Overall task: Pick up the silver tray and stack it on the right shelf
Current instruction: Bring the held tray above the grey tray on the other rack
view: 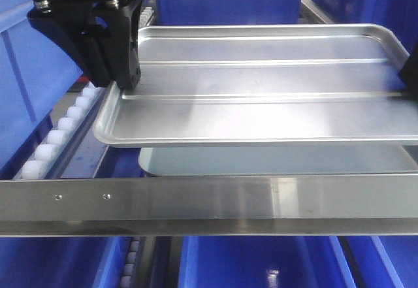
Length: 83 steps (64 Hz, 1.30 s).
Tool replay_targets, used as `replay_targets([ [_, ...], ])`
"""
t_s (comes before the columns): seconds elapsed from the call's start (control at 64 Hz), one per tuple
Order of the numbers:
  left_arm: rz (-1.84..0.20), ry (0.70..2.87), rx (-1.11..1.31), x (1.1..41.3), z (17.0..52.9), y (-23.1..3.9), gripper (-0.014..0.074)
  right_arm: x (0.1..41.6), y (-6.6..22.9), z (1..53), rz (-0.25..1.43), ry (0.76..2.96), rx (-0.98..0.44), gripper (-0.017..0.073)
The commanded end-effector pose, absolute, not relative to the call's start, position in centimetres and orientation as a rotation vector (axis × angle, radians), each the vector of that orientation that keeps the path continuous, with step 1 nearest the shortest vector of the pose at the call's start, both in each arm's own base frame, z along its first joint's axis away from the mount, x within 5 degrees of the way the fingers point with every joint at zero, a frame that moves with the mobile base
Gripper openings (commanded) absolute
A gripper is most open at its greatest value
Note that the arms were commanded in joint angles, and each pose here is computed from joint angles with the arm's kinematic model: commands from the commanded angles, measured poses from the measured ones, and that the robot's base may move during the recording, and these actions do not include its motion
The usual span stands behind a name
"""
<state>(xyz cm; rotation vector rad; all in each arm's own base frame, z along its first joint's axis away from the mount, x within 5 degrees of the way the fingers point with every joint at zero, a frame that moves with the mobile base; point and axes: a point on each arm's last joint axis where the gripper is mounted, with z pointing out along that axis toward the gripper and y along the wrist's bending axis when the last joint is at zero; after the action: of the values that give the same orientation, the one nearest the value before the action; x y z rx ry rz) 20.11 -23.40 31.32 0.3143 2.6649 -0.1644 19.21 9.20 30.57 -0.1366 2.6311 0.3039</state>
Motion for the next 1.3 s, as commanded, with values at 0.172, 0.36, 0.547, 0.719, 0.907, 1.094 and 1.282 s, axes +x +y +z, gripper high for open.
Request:
replay_targets([
  [0.172, -0.245, 2.585, 0.364, 19.59, 33.42, -23.54, -0.0093, 19.6, 9.46, 32.42, 0.35, 2.498, -0.163, 0.0057],
  [0.36, -0.245, 2.585, 0.364, 19.59, 33.42, -23.54, -0.0093, 19.6, 9.46, 32.42, 0.35, 2.498, -0.163, 0.0057],
  [0.547, -0.245, 2.585, 0.364, 19.59, 33.42, -23.54, -0.0093, 19.6, 9.46, 32.42, 0.35, 2.498, -0.163, 0.0057],
  [0.719, -0.253, 2.579, 0.365, 19.61, 33.45, -23.6, -0.0093, 19.6, 9.46, 32.42, 0.35, 2.498, -0.163, 0.0057],
  [0.907, -0.253, 2.579, 0.365, 19.61, 33.45, -23.6, -0.0093, 19.6, 9.46, 32.42, 0.35, 2.498, -0.163, 0.0057],
  [1.094, -0.245, 2.58, 0.366, 19.63, 33.44, -23.55, -0.0093, 19.6, 9.46, 32.42, 0.35, 2.498, -0.163, 0.0057],
  [1.282, -0.244, 2.521, 0.383, 20.02, 33.82, -23.66, -0.0093, 19.8, 9.55, 32.6, 0.362, 2.468, -0.16, 0.0057],
])
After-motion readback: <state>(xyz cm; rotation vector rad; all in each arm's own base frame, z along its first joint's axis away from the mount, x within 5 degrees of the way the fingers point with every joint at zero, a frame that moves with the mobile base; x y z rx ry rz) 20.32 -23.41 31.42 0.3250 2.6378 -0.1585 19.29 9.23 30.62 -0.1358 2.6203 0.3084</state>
